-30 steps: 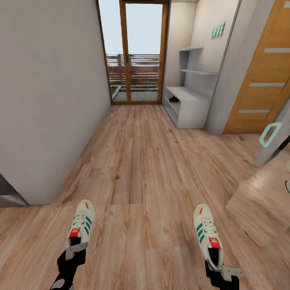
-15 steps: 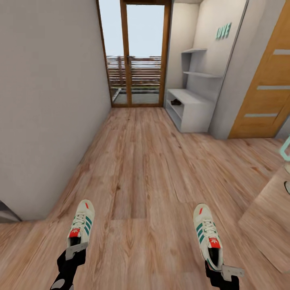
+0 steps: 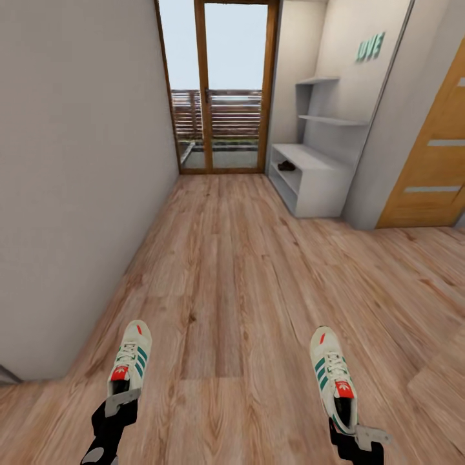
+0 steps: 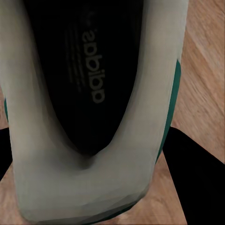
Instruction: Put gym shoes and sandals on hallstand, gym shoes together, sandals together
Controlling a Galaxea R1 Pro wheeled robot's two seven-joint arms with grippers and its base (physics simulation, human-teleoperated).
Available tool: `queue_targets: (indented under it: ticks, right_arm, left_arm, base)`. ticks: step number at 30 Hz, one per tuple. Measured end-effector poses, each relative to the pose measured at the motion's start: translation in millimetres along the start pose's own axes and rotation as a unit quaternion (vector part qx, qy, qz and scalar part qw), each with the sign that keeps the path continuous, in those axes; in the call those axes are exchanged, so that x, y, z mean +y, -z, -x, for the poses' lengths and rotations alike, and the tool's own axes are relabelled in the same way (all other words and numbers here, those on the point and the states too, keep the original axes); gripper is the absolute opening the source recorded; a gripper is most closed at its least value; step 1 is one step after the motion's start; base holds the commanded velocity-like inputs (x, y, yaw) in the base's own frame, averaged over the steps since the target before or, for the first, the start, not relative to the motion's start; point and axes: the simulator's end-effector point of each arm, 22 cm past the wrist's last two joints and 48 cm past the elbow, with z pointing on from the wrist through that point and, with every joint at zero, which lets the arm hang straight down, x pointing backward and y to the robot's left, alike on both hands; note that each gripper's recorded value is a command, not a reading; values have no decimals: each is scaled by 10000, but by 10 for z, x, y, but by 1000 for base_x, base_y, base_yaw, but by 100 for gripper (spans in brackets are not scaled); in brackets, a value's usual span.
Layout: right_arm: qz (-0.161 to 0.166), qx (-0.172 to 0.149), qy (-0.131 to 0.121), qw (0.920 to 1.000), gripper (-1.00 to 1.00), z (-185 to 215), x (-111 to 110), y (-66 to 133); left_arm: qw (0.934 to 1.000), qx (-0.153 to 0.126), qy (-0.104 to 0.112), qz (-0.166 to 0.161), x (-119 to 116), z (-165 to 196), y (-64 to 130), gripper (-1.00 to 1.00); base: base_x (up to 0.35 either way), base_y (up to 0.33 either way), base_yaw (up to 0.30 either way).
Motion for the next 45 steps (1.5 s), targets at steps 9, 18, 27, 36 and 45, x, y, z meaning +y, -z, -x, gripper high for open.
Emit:
queue_targets:
  ticks: [9, 18, 27, 36, 45]
  right_arm:
    - [-19, -4, -25, 10000, -100, 3, 10, 0]
    - [-21, -11, -45, 10000, -100, 7, 21, -1]
    - [8, -9, -2, 10000, -100, 7, 11, -2]
    - [6, -54, -12, 10000, -100, 51, 10, -1]
    - [50, -58, 18, 10000, -100, 55, 30, 1]
  left_arm:
    - [10000, 1, 0, 0, 0, -1, 0, -100]
    - [10000, 4, -3, 4, 6, -4, 0, -100]
    - [10000, 3, 0, 0, 0, -2, 1, -100]
    - [10000, -43, 12, -6, -5, 47, 7, -100]
    - [10000, -51, 15, -6, -5, 55, 8, -100]
  base:
    - [339, 103, 0]
    - [339, 102, 0]
    - [339, 54, -9]
    - [339, 3, -77]
    - [339, 0, -6]
